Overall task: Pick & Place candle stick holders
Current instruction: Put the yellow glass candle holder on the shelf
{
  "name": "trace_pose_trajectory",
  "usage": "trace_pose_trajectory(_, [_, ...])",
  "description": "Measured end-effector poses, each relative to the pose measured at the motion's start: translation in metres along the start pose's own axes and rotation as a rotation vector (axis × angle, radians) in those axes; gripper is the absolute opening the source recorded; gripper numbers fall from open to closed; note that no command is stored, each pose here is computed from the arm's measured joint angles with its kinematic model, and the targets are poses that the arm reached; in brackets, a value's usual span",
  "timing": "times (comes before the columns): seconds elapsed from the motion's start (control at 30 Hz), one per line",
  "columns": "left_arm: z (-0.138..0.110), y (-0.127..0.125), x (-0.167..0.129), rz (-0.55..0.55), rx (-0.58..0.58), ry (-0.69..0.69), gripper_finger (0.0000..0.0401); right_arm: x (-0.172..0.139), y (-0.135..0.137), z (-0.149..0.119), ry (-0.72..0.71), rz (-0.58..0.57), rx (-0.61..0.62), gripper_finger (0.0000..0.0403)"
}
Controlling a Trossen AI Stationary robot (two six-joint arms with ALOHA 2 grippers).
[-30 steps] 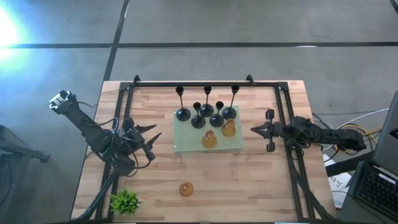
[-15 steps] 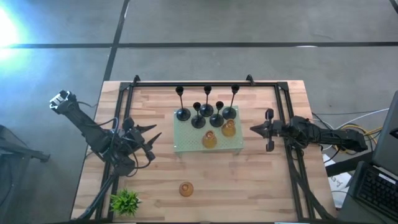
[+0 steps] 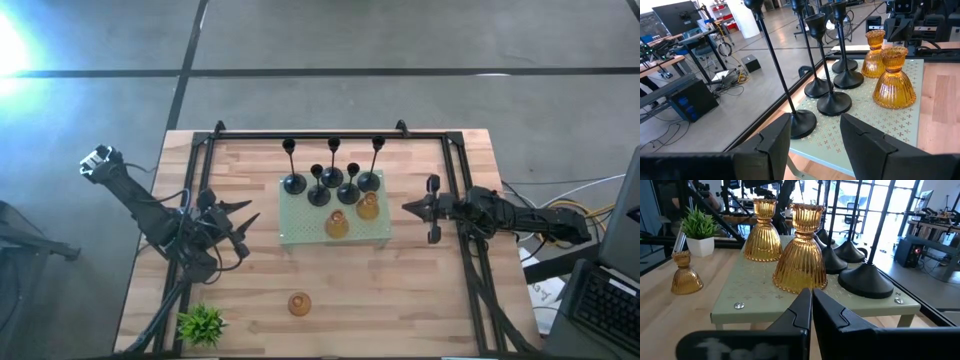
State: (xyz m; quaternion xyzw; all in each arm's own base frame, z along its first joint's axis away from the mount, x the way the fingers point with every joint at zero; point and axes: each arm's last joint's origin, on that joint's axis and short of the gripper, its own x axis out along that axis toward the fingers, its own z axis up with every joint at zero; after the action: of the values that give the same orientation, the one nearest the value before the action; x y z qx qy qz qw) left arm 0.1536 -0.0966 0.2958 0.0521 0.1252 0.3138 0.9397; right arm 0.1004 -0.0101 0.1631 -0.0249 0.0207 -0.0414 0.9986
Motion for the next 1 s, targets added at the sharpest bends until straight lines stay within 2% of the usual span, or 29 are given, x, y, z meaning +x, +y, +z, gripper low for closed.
trace_pose_trajectory(0.33, [0.000, 0.000, 0.000, 0.002, 0.000, -0.002, 0.0177, 0.000, 0.000, 0.000, 0.000, 0.000, 0.000, 0.0009])
trace_pose_trajectory(0.4, [0.001, 0.001, 0.000, 0.031, -0.002, -0.021, 0.0177, 0.000, 0.000, 0.000, 0.000, 0.000, 0.000, 0.0009])
trace_pose_trajectory(0.5, [0.001, 0.001, 0.000, 0.028, -0.093, -0.022, 0.0177, 0.000, 0.000, 0.000, 0.000, 0.000, 0.000, 0.0009])
trace_pose_trajectory(0.67, [0.000, -0.003, 0.000, -0.113, -0.074, 0.080, 0.0177, 0.000, 0.000, 0.000, 0.000, 0.001, 0.000, 0.0009])
trace_pose_trajectory(0.83, [-0.004, -0.018, -0.001, -0.398, -0.022, 0.243, 0.0177, 0.000, 0.000, 0.000, 0.000, 0.001, 0.000, 0.0009])
trace_pose_trajectory(1.0, [-0.006, -0.054, 0.000, -0.579, 0.052, 0.217, 0.0177, 0.000, 0.000, 0.000, 0.000, 0.001, 0.000, 0.0009])
